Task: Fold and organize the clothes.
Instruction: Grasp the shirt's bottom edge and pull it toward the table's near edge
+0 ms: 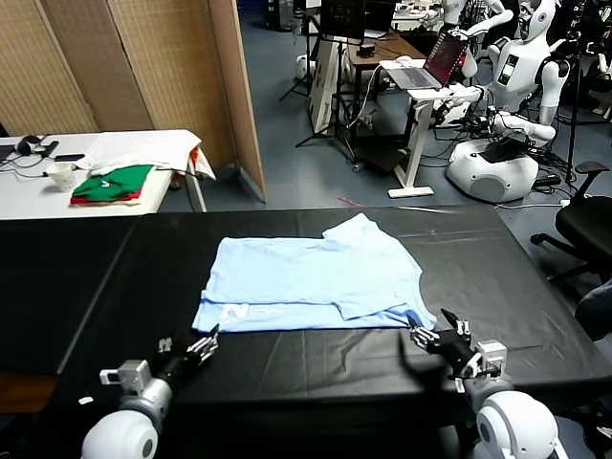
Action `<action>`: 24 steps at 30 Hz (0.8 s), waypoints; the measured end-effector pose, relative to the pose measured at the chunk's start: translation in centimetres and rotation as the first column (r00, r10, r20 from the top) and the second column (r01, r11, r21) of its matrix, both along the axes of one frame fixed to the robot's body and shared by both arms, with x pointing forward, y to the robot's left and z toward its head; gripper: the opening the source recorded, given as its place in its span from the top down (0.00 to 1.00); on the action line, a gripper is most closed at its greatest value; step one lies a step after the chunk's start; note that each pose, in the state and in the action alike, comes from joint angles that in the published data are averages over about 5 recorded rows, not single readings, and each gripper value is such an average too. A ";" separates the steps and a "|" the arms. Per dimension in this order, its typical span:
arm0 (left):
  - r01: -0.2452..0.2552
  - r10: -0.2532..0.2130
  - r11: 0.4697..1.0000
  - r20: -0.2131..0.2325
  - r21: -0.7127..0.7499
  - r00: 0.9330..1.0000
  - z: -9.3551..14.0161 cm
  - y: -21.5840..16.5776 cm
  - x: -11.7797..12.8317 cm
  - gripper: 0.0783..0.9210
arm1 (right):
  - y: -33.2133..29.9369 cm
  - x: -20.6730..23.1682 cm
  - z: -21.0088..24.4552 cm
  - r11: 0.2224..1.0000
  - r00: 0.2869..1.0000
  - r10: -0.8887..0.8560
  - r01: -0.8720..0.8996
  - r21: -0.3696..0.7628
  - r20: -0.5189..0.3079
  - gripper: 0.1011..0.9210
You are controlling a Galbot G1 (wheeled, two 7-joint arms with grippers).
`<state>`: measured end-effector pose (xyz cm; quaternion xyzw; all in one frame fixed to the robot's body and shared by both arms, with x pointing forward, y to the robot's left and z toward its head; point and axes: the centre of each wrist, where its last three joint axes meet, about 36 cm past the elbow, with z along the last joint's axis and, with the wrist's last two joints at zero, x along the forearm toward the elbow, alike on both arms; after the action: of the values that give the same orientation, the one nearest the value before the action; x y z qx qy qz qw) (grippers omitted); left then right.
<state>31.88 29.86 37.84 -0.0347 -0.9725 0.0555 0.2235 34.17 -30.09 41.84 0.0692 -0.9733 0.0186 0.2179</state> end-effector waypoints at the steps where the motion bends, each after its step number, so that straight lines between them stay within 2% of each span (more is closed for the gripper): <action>1: 0.002 -0.002 1.000 0.000 0.003 1.000 0.0 -0.1 -0.1 0.33 | 0.0 0.1 -0.1 1.000 1.000 0.001 -0.001 0.000 -0.001 0.75; 4: 0.009 -0.009 1.000 -0.001 0.009 1.000 0.1 -0.3 -0.4 0.56 | 0.0 0.4 -0.3 1.000 1.000 0.005 -0.005 0.006 -0.009 0.91; 5: 0.011 -0.011 1.000 -0.002 0.011 1.000 0.1 -0.3 -0.4 0.62 | 0.0 0.4 -0.3 1.000 1.000 0.006 -0.006 0.010 -0.013 0.93; 8: 0.017 -0.017 1.000 -0.004 0.024 1.000 0.2 -0.5 -0.7 0.84 | -0.1 0.3 -0.2 1.000 0.999 0.004 -0.003 0.028 -0.033 0.95; 10: 0.020 -0.020 0.999 -0.005 0.033 1.000 0.2 -0.5 -0.9 0.91 | -0.2 0.2 -0.1 0.999 0.999 -0.001 0.003 0.035 -0.049 0.95; 17: 0.018 -0.016 0.995 -0.016 0.095 1.000 0.9 -0.4 -1.8 0.92 | -0.2 -1.1 0.8 1.000 0.993 -0.010 0.011 0.003 -0.118 0.95; 24: 0.028 -0.023 0.979 -0.025 0.201 0.999 2.2 0.3 -3.8 0.92 | 0.3 -2.7 1.2 1.000 0.986 -0.003 -0.001 -0.023 -0.169 0.95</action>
<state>28.08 30.18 40.05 -0.0238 -0.9700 -0.0459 0.2374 31.44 -29.75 43.05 0.0674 -0.9512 0.0238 0.3003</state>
